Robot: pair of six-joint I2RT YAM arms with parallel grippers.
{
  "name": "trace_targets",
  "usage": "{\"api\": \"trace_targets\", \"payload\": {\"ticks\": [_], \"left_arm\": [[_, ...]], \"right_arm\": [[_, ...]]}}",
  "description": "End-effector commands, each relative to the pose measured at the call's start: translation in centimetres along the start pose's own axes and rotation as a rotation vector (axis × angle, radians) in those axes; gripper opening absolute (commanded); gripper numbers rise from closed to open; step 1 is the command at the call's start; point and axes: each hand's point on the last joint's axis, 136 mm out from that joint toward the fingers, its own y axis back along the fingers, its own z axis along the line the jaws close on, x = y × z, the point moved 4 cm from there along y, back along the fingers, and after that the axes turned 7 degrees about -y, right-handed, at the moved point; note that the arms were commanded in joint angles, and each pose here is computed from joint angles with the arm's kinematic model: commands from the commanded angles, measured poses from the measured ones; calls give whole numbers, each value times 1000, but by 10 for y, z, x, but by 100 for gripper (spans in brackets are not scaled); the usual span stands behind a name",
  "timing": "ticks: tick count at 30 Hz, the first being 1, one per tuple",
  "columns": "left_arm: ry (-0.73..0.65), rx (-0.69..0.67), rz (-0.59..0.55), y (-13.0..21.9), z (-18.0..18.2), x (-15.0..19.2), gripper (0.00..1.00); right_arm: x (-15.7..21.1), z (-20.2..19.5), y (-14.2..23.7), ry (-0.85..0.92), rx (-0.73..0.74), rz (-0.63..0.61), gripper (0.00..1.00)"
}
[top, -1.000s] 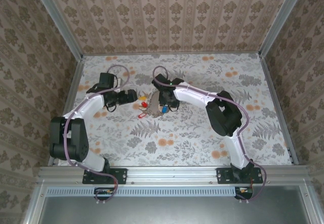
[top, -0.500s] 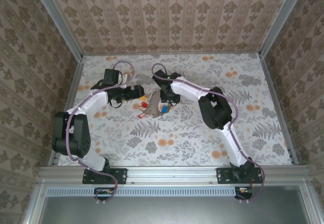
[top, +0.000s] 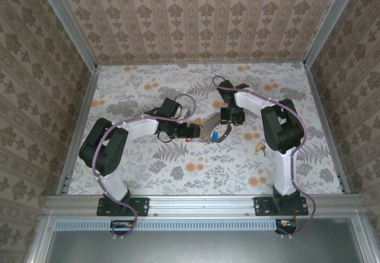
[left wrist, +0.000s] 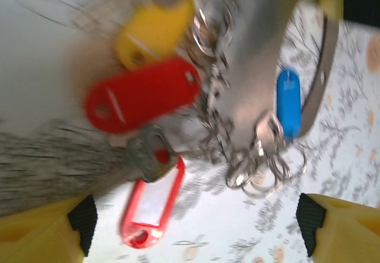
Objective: Put the keys on the keyring
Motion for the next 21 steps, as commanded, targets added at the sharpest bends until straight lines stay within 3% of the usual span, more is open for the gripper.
{"api": "trace_targets", "payload": {"ticks": [1,7,9,13,21], "left_arm": [[-35,83,38,-8,-20,-1,85],[-31,185,66,-10,-31,7,67],[-51,227,70,-13,-41,7,66],[-77,161,31,-26,-41,3,67],[-173,299,72,-62,-89,-3,68]], "right_arm": [[13,18,25,30,-152,18,48],[16,4,22,-57,-158,3,48],[9,-5,17,-81,-129,-18,48],[-2,-10,4,-126,-146,-51,49],[-30,16,-10,-50,-265,-134,49]]}}
